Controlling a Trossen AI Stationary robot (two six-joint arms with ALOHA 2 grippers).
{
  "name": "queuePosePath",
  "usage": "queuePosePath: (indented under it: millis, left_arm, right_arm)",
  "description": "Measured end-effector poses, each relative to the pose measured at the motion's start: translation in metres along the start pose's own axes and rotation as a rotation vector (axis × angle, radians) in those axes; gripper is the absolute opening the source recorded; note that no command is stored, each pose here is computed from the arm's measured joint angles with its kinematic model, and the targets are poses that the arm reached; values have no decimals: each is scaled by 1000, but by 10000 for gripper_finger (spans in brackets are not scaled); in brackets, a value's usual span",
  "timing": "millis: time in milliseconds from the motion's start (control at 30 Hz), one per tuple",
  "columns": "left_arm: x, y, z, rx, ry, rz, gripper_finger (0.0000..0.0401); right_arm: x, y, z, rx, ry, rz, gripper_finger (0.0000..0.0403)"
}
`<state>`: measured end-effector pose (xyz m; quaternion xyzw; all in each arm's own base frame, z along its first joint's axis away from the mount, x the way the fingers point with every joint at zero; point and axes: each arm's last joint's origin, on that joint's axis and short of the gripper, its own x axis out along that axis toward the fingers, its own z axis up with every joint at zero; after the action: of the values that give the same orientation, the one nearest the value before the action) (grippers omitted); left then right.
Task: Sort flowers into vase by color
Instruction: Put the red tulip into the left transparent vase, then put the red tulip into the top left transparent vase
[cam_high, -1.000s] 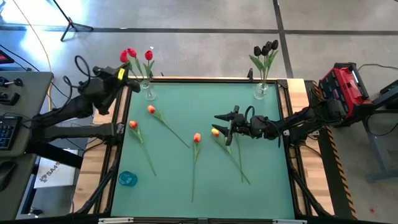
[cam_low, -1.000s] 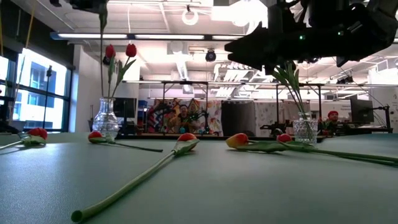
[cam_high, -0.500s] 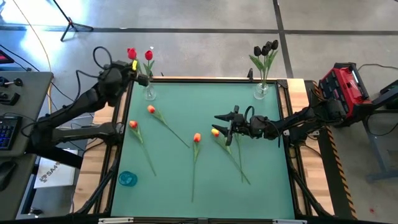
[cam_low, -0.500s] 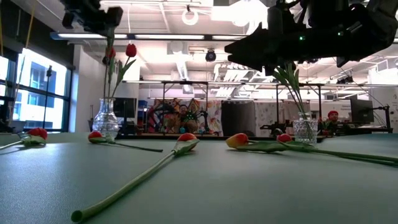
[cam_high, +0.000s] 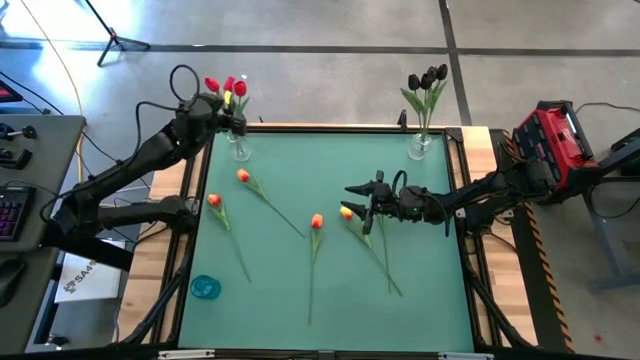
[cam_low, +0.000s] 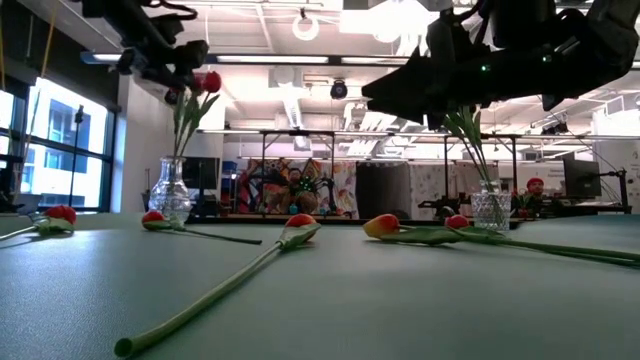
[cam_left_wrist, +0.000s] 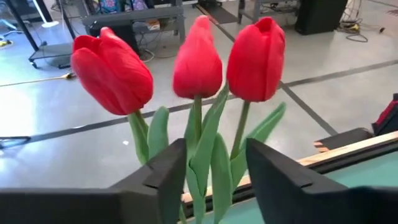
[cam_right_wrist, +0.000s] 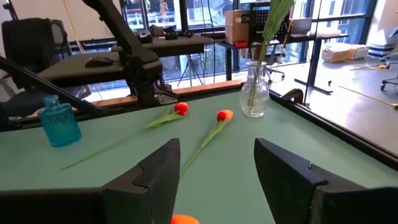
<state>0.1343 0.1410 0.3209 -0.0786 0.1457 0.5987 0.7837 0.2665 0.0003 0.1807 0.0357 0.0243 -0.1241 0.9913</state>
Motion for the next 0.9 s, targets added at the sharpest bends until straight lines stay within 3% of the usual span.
queuePosePath:
  millis: [233,500,667,900]
  left_arm:
    - [-22,12,7,-6,-67,-2,194]
    - [-64,28,2,-4,-87,-147,195]
    - [-71,26,-6,57,-29,-207,195]
    - [-66,13,-27,105,32,-266,195]
  right_arm:
    - [0,-2,-6,55,55,-39,193]
    - [-9,-28,-45,310,401,-374,193]
    - [-21,-37,-60,321,527,-554,193]
    - [-23,-36,-62,378,551,-549,193]
